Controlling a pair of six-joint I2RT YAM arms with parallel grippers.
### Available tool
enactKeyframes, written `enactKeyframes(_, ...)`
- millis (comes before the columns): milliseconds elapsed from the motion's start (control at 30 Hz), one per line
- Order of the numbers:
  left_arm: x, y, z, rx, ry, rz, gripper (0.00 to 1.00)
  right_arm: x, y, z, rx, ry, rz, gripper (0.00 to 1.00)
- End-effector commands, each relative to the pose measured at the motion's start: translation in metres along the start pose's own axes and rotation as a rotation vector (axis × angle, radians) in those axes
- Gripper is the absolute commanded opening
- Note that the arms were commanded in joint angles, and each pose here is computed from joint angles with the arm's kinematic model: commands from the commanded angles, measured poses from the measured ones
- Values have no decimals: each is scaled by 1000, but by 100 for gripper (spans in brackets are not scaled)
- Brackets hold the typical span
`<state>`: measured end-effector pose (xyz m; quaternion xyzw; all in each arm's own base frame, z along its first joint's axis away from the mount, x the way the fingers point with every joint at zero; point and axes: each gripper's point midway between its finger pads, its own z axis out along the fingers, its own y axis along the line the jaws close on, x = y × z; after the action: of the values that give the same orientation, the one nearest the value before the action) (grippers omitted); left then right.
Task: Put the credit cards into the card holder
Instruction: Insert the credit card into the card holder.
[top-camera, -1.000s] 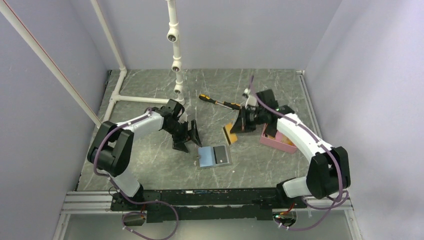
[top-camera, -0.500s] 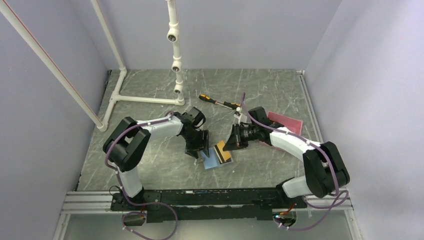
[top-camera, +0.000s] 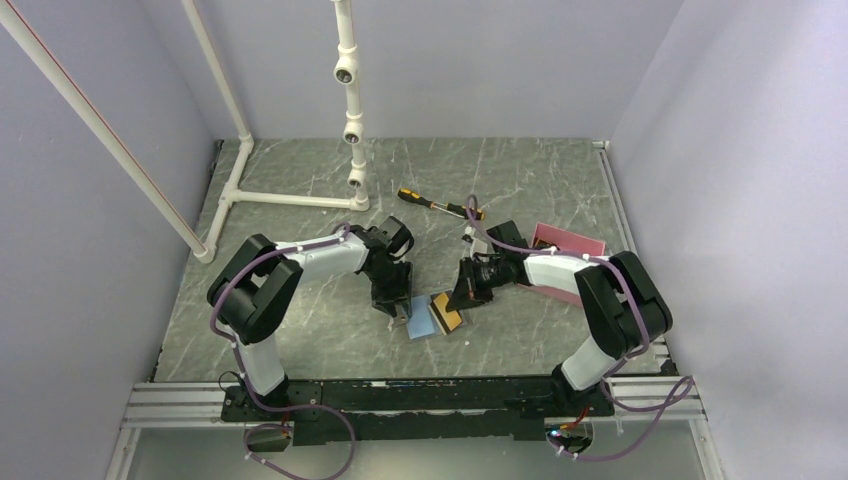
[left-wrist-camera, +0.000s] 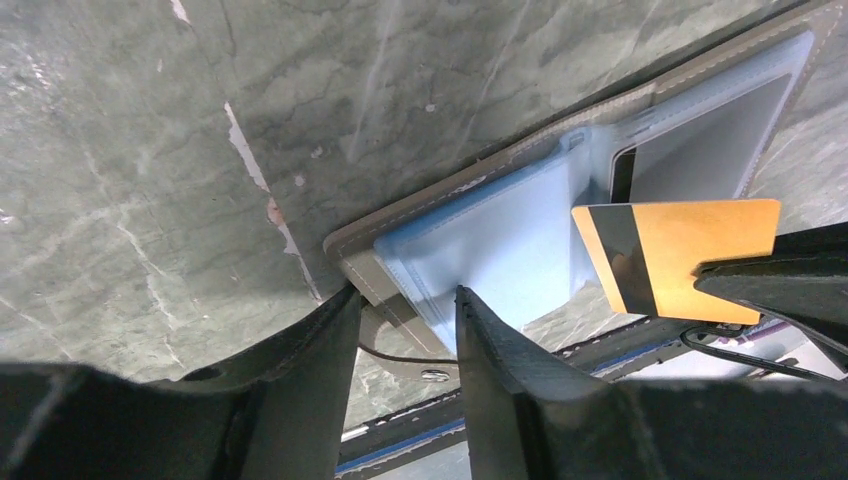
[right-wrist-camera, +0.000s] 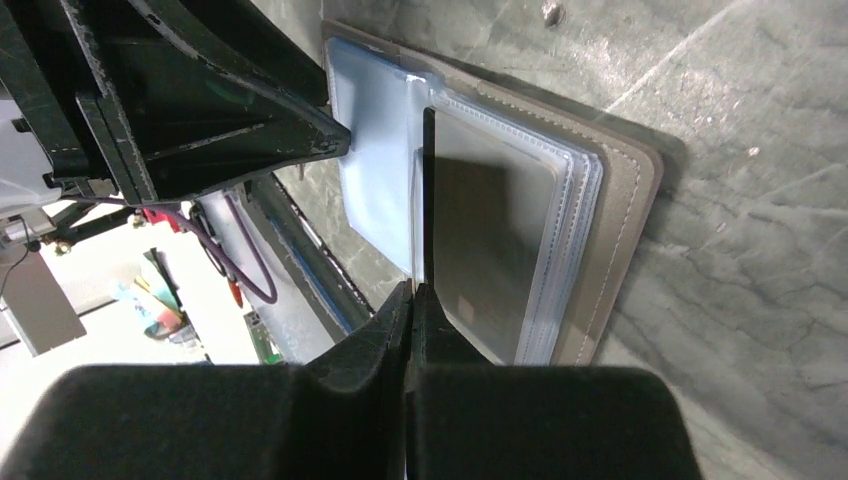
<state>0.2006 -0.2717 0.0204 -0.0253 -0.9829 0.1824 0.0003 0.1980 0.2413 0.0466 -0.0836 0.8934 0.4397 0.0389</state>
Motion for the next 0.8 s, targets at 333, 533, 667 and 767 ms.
enactKeyframes(333,6,27,25,-98,18,24,42,-13,-4,16,-69,-31,-73,0)
enactKeyframes(533,5,24,27,-85,19,27,40,-19,-1,20,-109,-68,-106,0)
enactKeyframes(667,4,22,25,-79,13,29,40,-21,1,21,-136,-97,-114,0)
enactKeyframes(767,3,21,24,-76,10,30,40,-22,1,22,-134,-108,-127,0)
